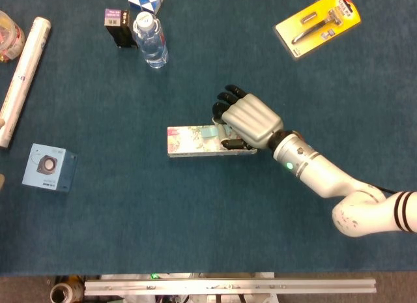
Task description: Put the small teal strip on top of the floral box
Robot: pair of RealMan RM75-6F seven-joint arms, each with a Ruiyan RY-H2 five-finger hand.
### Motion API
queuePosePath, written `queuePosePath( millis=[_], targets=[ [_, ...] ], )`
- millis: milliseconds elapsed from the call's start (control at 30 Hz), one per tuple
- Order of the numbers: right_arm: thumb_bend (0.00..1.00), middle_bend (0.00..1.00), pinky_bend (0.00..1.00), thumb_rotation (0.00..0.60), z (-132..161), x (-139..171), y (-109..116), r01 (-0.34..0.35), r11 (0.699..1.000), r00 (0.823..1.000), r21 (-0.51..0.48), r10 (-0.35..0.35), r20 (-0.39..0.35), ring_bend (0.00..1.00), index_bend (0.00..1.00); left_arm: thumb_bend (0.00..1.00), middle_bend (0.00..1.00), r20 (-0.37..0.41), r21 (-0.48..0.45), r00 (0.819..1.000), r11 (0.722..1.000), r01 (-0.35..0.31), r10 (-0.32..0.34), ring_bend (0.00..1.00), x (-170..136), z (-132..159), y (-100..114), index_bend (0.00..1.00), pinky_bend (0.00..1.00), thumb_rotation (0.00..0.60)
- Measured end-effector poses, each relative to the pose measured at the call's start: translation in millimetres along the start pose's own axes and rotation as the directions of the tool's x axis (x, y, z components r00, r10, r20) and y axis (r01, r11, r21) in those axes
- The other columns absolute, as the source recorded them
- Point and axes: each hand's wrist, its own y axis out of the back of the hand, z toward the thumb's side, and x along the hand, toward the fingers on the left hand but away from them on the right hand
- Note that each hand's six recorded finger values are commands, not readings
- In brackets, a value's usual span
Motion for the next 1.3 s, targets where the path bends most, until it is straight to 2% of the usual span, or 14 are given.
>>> queuePosePath(
  millis=[433,800,1033,1300],
  targets=[
    [0.72,0.30,0.09,0.047,-5.9,-3.1,6.5,0.027,0.999,0.999,-0.021,-0.026,0.028,0.14,0.52,0.25,0.19,0.003,0.000,1.000,1.000,-0.003,0.003,0.18,0.5,1.2,0.5,0.13,0.07,0.600],
    [0.72,0.30,0.09,0.047,-8.9,-9.9,1.1,0.007,1.000,0.999,-0.006,-0.006,0.044,0.14,0.52,0.25,0.19,-0.004,0.003,1.000,1.000,0.002,-0.002,0.18,-0.3,-0.3,-0.6,0.13,0.07,0.600],
    [0.72,0.30,0.09,0.048,-10.1,-5.4,5.3,0.021,1.000,0.999,-0.017,-0.021,0.040,0.14,0.52,0.25,0.19,-0.001,0.004,1.000,1.000,0.002,-0.002,0.18,1.2,0.8,-0.2,0.13,0.07,0.600],
    [0.72,0.30,0.09,0.047,-11.8,-1.2,1.4,0.006,1.000,0.999,-0.011,-0.005,0.037,0.14,0.52,0.25,0.19,0.007,0.004,1.000,1.000,0.004,-0.004,0.18,1.9,3.6,-1.2,0.13,0.07,0.600]
  ],
)
